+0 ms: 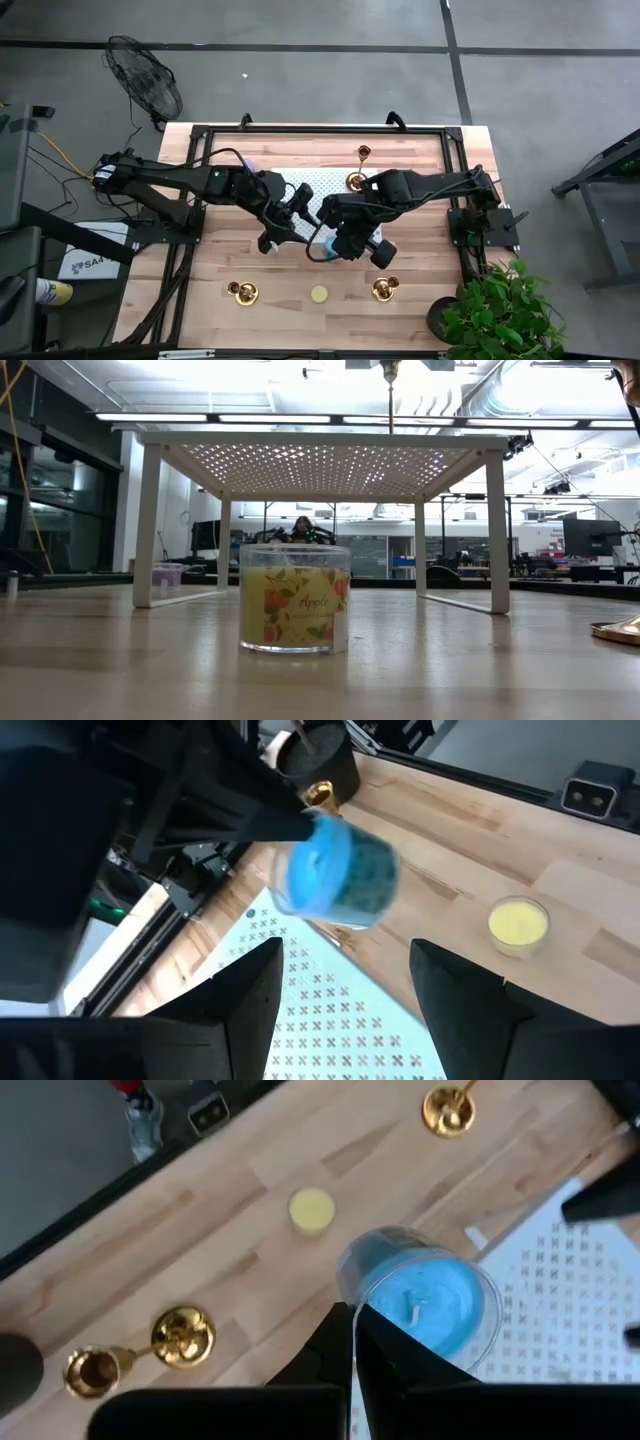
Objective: Pick & Place candle stick holders
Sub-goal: Put the blue scented candle on the shelf
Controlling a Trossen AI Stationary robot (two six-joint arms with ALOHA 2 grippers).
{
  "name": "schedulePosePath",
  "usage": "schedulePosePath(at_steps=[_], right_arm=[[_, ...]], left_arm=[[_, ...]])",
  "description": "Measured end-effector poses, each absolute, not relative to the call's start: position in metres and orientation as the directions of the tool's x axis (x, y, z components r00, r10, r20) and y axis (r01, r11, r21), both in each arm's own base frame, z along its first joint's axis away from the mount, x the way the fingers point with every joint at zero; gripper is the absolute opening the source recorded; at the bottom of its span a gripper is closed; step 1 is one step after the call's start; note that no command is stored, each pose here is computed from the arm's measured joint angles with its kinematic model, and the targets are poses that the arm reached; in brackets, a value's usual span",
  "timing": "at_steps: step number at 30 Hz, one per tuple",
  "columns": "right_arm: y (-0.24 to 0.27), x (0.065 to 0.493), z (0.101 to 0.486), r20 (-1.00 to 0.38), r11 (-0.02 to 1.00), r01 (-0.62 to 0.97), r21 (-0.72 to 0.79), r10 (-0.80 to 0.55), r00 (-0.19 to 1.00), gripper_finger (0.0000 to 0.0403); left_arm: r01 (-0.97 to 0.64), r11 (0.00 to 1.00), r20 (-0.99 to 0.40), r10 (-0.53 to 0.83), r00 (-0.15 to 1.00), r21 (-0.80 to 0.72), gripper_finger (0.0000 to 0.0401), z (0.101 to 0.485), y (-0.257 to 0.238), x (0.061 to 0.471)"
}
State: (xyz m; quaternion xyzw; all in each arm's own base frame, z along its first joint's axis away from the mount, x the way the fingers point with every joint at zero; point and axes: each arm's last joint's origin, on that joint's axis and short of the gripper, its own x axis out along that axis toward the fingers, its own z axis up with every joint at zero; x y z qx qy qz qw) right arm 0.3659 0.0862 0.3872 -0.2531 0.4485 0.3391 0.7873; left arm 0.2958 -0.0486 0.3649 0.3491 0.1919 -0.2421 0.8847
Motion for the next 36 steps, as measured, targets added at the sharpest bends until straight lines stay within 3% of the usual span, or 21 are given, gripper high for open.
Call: schedulePosePath(at_steps=[7,14,30,36], right_arm=[[0.084,0.364,0.386,-0.901,0.657,-0.743,-0.129,0.235,0.365,0.0],[0.081,0.364,0.385,-0.913,0.681,-0.704,-0.201,0.13,0.386,0.0],[0.094,0.36,0.385,-0.916,0.524,-0.791,-0.317,0.045,0.398,0.0],[0.103,0.358,0.385,-0.91,0.45,-0.812,-0.372,-0.002,0.415,0.0]], left_arm=[[0.574,0.646,-0.545,-0.278,0.791,0.503,0.0213,0.361,-0.048,0.294],[0.49,0.79,-0.546,-0.243,0.802,0.368,0.0213,0.362,-0.046,0.294],[0.319,0.943,-0.547,-0.22,0.808,0.092,0.0213,0.355,-0.037,0.305],[0.361,0.928,-0.531,-0.355,0.769,-0.098,0.0219,0.349,-0.022,0.313]])
